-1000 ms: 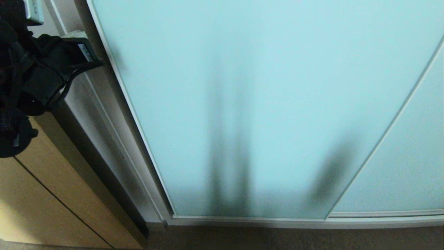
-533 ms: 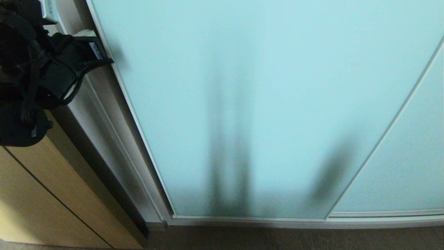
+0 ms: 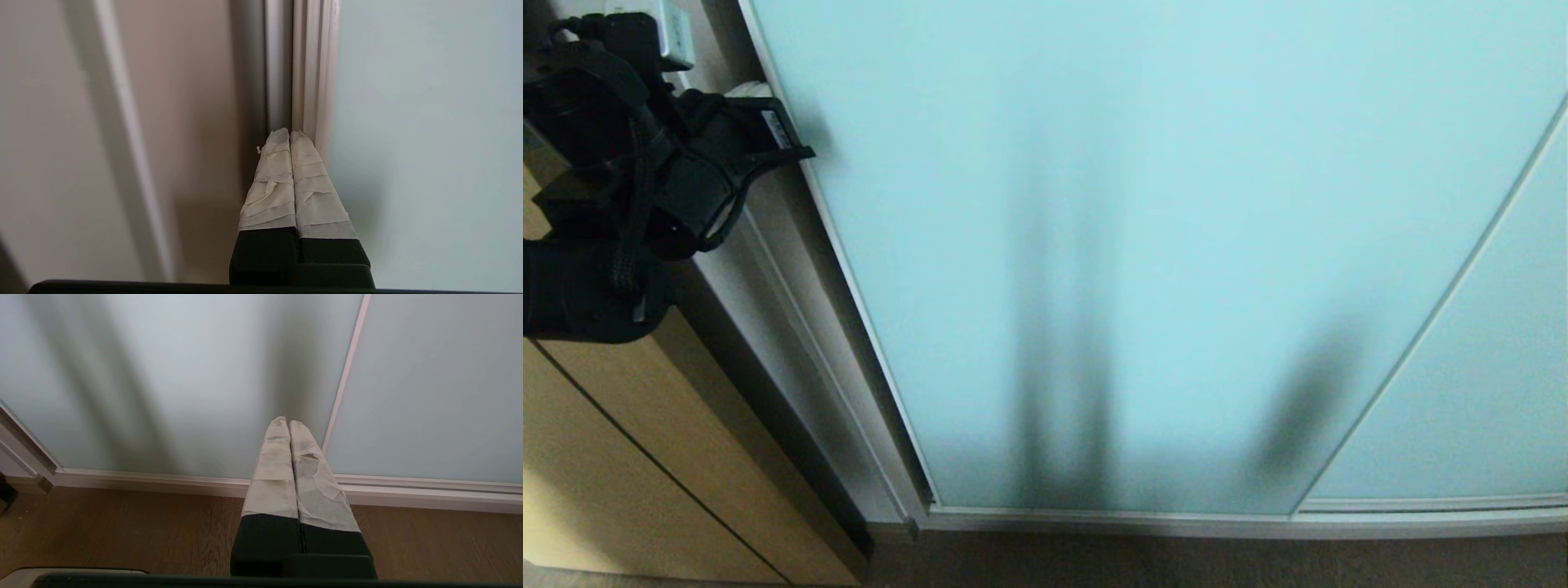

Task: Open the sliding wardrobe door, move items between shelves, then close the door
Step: Open the door

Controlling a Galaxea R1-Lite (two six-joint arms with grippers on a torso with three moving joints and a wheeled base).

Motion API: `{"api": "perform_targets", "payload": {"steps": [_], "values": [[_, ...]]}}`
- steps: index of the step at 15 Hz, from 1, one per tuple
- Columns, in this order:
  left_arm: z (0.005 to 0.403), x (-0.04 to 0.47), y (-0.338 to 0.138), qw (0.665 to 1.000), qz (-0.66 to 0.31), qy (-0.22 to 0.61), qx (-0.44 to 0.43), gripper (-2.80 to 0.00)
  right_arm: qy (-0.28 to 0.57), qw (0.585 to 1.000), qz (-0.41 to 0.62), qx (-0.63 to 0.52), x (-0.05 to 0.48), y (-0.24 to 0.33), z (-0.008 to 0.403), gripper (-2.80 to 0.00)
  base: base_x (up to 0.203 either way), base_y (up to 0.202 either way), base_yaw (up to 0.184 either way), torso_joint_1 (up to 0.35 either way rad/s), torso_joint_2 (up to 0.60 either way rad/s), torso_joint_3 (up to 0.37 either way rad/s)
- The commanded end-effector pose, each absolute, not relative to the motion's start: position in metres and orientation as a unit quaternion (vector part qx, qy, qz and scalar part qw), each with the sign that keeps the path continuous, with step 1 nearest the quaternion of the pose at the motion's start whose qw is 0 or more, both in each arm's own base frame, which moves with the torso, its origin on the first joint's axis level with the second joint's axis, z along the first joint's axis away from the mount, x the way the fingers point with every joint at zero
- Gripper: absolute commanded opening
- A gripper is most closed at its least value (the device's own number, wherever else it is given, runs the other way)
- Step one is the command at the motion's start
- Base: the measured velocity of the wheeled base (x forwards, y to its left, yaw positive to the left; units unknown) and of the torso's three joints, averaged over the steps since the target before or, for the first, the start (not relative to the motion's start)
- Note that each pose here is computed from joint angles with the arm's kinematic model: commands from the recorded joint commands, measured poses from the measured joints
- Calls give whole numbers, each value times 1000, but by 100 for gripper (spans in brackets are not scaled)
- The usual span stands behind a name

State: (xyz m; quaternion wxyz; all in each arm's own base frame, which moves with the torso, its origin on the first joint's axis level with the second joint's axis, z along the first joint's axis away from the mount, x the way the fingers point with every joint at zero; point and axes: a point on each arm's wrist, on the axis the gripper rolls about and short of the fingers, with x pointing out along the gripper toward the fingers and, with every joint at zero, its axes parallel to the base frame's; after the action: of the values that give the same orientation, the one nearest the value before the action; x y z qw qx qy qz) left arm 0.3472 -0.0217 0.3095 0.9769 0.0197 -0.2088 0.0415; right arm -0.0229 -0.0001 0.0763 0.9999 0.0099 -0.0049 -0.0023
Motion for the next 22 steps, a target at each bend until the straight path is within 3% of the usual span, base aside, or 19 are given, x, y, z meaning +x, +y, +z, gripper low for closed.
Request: {"api": "perform_targets", "payload": {"steps": [1, 14, 18, 22], "values": [[309, 350, -33, 977, 27, -210, 17, -280, -5, 1000, -2, 10, -23, 0, 76, -280, 0, 0, 0, 0, 0, 0], [308, 304, -176, 962, -174, -212, -5, -280, -5, 1000, -2, 10, -23, 0, 76, -280, 0, 0, 0, 0, 0, 0], [323, 297, -167, 961, -152, -232, -13, -280, -5, 1000, -2, 10, -23, 0, 76, -280, 0, 0, 0, 0, 0, 0], [350, 290, -104, 967, -43, -250, -12, -280, -5, 1000, -2, 10, -23, 0, 76, -280, 0, 0, 0, 0, 0, 0]]}}
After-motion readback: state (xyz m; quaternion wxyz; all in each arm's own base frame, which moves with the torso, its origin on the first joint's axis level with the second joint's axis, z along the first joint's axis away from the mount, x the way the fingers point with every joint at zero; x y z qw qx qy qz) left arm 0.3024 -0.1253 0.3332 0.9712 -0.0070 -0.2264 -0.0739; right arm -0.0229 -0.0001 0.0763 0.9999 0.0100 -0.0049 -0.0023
